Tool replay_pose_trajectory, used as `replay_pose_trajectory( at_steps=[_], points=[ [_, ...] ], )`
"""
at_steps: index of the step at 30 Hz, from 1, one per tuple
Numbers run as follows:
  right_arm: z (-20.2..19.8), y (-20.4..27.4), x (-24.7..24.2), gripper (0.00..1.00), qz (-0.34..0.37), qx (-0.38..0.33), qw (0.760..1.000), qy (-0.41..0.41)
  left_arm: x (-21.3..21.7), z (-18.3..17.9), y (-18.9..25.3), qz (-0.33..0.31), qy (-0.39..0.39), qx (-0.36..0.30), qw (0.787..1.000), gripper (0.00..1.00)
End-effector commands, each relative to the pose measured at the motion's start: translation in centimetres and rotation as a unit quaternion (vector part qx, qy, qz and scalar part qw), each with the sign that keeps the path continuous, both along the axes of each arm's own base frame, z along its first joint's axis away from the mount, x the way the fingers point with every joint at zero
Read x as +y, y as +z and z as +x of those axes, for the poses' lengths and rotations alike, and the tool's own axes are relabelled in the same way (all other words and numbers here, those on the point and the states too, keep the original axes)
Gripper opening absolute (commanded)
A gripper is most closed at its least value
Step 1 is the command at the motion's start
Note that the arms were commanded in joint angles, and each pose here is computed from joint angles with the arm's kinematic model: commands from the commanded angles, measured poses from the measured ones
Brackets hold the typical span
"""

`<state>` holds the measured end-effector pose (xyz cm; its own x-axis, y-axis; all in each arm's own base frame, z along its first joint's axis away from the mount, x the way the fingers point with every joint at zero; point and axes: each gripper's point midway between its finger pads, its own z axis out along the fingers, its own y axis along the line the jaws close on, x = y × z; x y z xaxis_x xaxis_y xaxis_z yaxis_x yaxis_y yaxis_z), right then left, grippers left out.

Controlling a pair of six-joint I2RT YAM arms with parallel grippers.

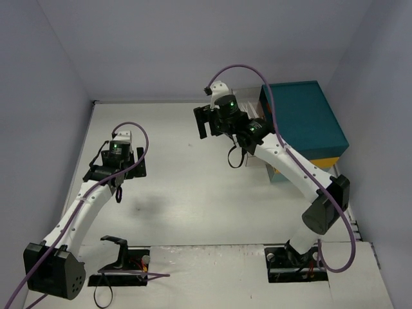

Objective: Sort the eating utensils into containers

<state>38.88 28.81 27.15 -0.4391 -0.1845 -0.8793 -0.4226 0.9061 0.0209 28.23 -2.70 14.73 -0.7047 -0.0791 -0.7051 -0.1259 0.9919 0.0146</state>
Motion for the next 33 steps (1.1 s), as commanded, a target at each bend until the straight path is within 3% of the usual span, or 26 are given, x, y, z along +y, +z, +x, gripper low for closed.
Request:
replay_pose_trajectory(
  at_steps=[1, 7, 21, 33],
  points=[
    [2.6, -0.5, -1.1, 0.93, 0.001, -0.011, 0.998, -0.07, 0.2, 1.3, 1.6, 0.001, 0.003, -0.036, 0.999, 0.82],
    [3.9, -3.0, -4.2, 1.0, -0.021, 0.006, 0.993, -0.119, 0.4, 1.2, 1.7, 0.005, 0.005, -0.038, 0.999, 0.82],
    [5.5, -2.6, -17.8, 1.0, -0.079, -0.007, 0.963, -0.259, 0.2, 1.2, 1.4, 0.001, 0.001, -0.031, 1.0, 0.82],
    [5.9, -3.1, -22.1, 1.0, -0.089, 0.014, 0.951, -0.295, 0.4, 1.2, 1.5, 0.009, 0.0, -0.033, 0.999, 0.91]
  ],
)
